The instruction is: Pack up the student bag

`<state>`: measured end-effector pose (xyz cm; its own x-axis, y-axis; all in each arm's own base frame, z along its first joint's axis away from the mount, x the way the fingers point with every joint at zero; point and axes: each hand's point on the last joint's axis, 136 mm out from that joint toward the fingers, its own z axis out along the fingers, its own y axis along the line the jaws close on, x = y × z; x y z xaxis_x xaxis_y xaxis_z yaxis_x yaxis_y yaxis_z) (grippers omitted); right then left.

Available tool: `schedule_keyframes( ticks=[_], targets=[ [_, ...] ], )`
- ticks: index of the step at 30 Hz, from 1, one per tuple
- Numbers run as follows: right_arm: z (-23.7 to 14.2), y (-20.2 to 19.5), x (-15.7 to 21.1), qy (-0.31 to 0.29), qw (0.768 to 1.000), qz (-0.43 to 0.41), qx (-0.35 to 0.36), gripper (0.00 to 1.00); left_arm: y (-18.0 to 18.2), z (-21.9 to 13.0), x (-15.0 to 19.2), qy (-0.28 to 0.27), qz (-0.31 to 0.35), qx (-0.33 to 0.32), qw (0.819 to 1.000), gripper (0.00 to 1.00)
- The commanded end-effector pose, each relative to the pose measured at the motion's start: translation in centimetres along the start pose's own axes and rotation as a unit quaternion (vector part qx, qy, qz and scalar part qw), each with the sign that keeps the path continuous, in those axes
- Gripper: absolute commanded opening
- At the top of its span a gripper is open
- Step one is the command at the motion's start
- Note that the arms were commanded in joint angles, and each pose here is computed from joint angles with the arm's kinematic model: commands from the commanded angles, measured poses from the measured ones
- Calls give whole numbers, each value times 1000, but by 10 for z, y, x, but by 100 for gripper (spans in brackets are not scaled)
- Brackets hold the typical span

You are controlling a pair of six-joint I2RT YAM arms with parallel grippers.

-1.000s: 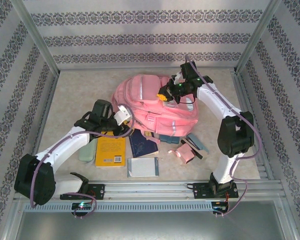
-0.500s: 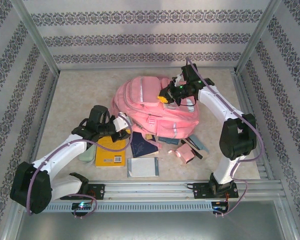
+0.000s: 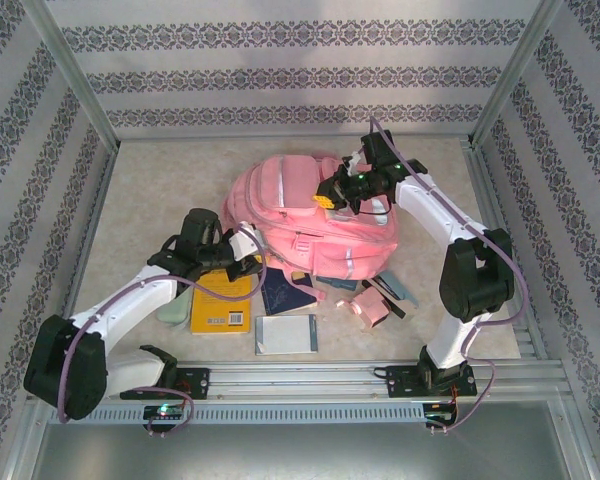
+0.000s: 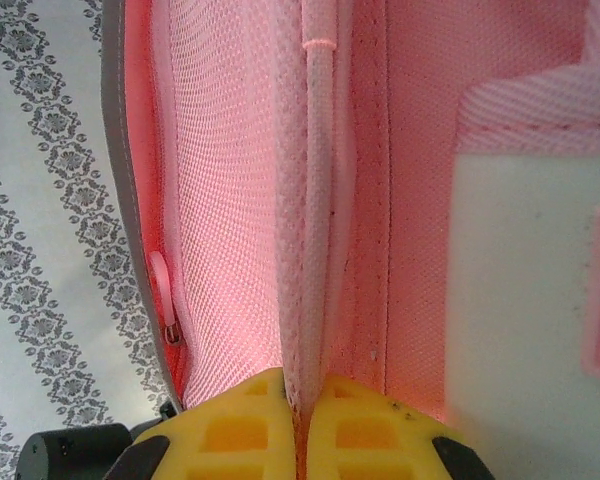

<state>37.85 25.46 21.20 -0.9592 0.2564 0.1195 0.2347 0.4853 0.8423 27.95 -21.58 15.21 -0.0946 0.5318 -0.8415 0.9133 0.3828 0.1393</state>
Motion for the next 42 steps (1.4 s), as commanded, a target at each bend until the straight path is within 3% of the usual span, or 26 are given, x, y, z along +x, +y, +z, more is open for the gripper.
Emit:
schedule_keyframes(
  ticks=[1, 8, 17, 22, 31, 38, 42],
  targets=[
    [-22, 53, 17, 7, 994, -77, -75, 0, -6, 5, -6, -22, -4, 19, 1000, 30],
    [-22, 55, 15, 6, 994, -75, -75, 0, -9, 5, 6, -17, -18, 9, 1000, 26],
    [-17, 58, 19, 13, 994, -77, -80, 0, 17, 10, 12, -3, -39, -54, 998, 33],
    [-16, 57, 20, 16, 994, -77, -80, 0, 20, 18, 8, 1, -57, -42, 998, 25],
    [-15, 54, 17, 12, 994, -77, -74, 0, 13, 23, 8, 3, -69, -25, 997, 0],
    [-18, 47, 9, 1, 995, -76, -58, 0, 14, 18, 13, 11, -84, -48, 995, 0],
    [-21, 40, 4, -10, 996, -84, -30, 0, 44, 8, 26, 40, -148, -146, 977, 0]
  ],
)
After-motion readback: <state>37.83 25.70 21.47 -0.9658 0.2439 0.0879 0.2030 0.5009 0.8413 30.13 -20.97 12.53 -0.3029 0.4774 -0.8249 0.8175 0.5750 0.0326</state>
